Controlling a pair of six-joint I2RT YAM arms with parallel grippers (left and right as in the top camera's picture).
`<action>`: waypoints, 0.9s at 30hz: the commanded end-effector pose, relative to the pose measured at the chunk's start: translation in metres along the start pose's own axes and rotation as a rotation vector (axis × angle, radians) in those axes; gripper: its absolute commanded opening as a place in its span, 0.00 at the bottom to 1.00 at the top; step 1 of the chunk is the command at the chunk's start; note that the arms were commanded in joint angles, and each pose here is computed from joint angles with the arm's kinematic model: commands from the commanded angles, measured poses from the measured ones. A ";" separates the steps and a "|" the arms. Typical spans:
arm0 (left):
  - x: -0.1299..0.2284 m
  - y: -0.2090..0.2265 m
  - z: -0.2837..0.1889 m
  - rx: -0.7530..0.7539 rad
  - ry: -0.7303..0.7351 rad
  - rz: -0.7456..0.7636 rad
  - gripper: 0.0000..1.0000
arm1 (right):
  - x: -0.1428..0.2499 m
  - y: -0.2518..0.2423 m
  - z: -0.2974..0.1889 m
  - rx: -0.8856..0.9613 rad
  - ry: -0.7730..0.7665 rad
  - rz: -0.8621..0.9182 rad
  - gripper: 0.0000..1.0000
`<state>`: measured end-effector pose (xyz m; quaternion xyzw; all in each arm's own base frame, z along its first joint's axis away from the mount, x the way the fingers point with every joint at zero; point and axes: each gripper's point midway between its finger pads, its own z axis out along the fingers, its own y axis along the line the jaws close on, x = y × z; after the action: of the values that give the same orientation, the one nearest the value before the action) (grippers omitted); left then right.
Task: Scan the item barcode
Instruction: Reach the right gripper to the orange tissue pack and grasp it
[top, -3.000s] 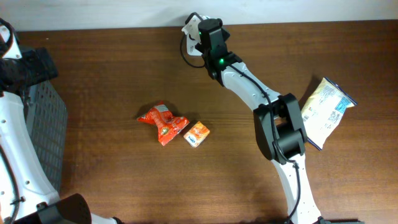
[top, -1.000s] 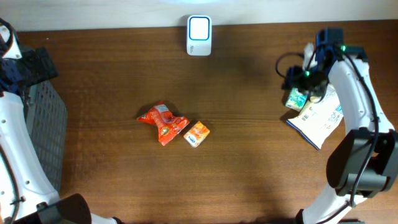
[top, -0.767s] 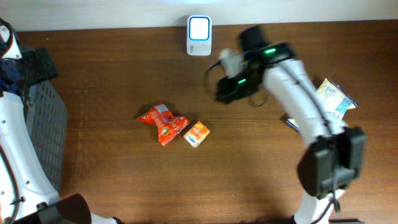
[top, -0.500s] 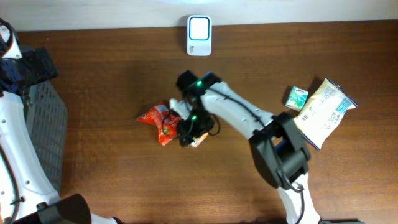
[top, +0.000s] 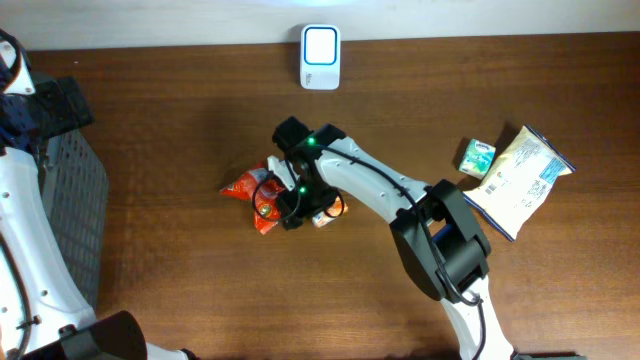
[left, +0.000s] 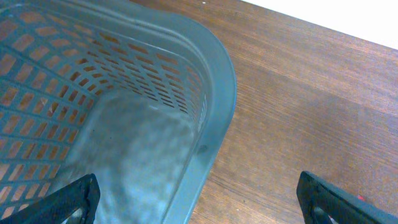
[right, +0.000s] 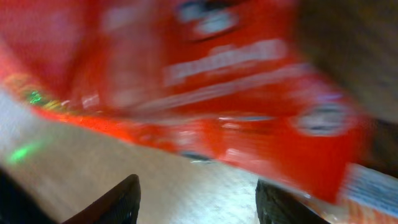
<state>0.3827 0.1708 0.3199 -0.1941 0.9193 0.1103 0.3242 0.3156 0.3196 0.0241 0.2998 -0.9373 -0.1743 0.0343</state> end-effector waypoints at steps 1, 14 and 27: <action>-0.002 0.001 -0.007 0.006 -0.017 -0.014 0.99 | -0.008 -0.048 -0.004 0.104 -0.040 0.177 0.59; -0.002 0.001 -0.007 0.006 -0.018 -0.014 0.99 | 0.026 -0.198 -0.086 -0.111 -0.136 0.583 0.53; -0.002 0.001 -0.007 0.006 -0.017 -0.014 0.99 | 0.058 -0.146 -0.027 -0.206 0.022 0.464 0.22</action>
<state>0.3828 0.1708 0.3200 -0.1941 0.9192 0.1103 0.3243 0.3598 0.1729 0.0070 0.0762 -0.9577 -0.2567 0.1051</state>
